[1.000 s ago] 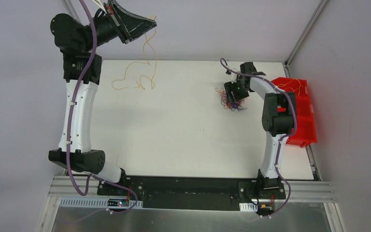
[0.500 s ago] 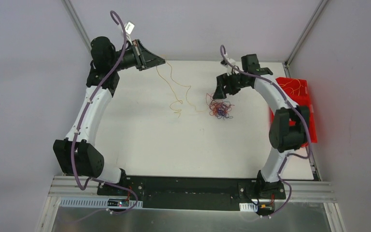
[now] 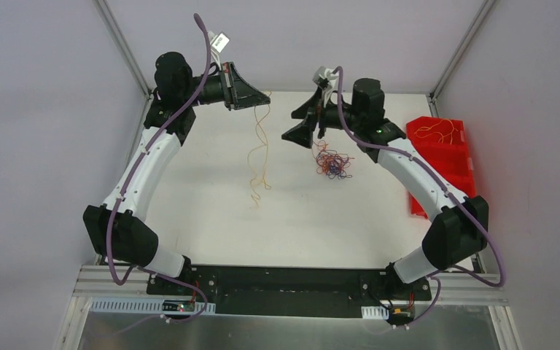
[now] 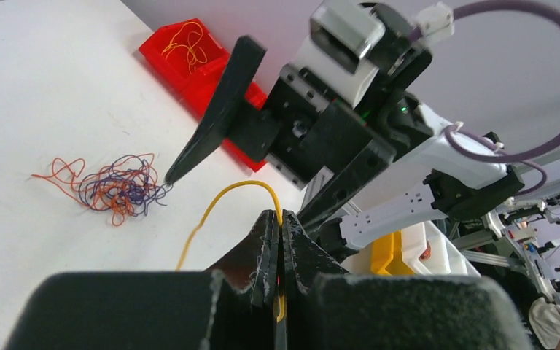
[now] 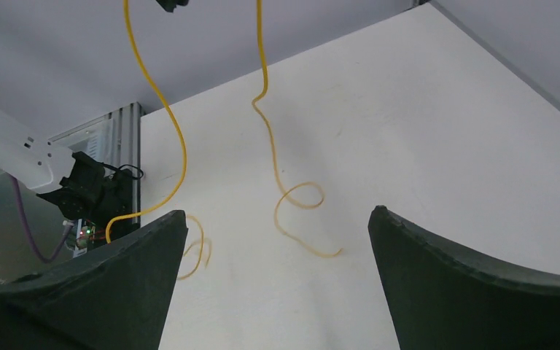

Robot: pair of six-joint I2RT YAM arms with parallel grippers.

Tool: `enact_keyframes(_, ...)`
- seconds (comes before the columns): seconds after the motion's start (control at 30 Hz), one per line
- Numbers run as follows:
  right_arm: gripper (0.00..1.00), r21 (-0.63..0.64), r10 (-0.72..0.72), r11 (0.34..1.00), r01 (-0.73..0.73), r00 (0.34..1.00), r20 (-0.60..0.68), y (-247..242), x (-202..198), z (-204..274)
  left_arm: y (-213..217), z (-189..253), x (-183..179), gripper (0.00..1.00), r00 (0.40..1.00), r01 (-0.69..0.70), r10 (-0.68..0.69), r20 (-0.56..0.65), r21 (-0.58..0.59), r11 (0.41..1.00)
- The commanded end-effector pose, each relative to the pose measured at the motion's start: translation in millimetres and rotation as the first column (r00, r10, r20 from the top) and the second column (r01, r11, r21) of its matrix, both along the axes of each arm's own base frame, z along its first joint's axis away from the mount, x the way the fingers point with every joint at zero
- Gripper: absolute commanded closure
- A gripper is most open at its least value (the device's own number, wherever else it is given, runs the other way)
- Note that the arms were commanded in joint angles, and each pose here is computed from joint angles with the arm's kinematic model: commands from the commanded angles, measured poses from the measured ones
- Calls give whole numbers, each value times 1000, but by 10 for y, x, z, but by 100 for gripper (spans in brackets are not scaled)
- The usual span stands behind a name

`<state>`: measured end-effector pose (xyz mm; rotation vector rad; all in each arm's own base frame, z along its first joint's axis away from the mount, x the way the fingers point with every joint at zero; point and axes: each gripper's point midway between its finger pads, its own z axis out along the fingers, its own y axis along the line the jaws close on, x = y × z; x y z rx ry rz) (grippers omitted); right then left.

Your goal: Untangle the cables

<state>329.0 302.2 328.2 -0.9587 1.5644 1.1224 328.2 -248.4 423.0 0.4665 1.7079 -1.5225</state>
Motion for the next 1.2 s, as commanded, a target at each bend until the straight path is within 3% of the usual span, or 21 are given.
enact_keyframes(0.0, 1, 129, 90, 986, -104, 990, 111, 397, -115, 319, -41, 383, -156, 100, 993, 65, -60, 100, -43, 997)
enact_keyframes(0.33, 1, 177, 173, 967, -183, 982, 73, 717, -321, 299, -82, 565, -287, 100, 988, 96, -86, 127, -71, 993)
enact_keyframes(0.4, 14, 168, 189, 966, -198, 980, 69, 727, -345, 252, -89, 596, -286, 100, 987, 99, -88, 133, -77, 992)
enact_keyframes(0.53, 52, 153, 203, 967, -206, 979, 31, 757, -358, 132, -94, 750, -272, 100, 985, 104, -86, 149, -112, 988)
enact_keyframes(0.6, 65, 145, 197, 969, -198, 980, 20, 771, -334, 54, -95, 853, -266, 100, 983, 105, -83, 164, -131, 986)
enact_keyframes(0.93, 74, 167, 202, 966, -196, 979, -19, 880, -269, 25, -9, 1074, -252, 100, 979, 78, -45, 199, -162, 984)
enact_keyframes(1.03, 82, 164, 212, 965, -204, 977, -37, 873, -328, -29, 75, 1143, -188, 100, 978, 44, -7, 210, -173, 984)
enact_keyframes(1.17, 100, 162, 215, 966, -204, 975, -55, 830, -405, -57, 207, 1155, -71, 100, 978, -13, 50, 202, -178, 984)
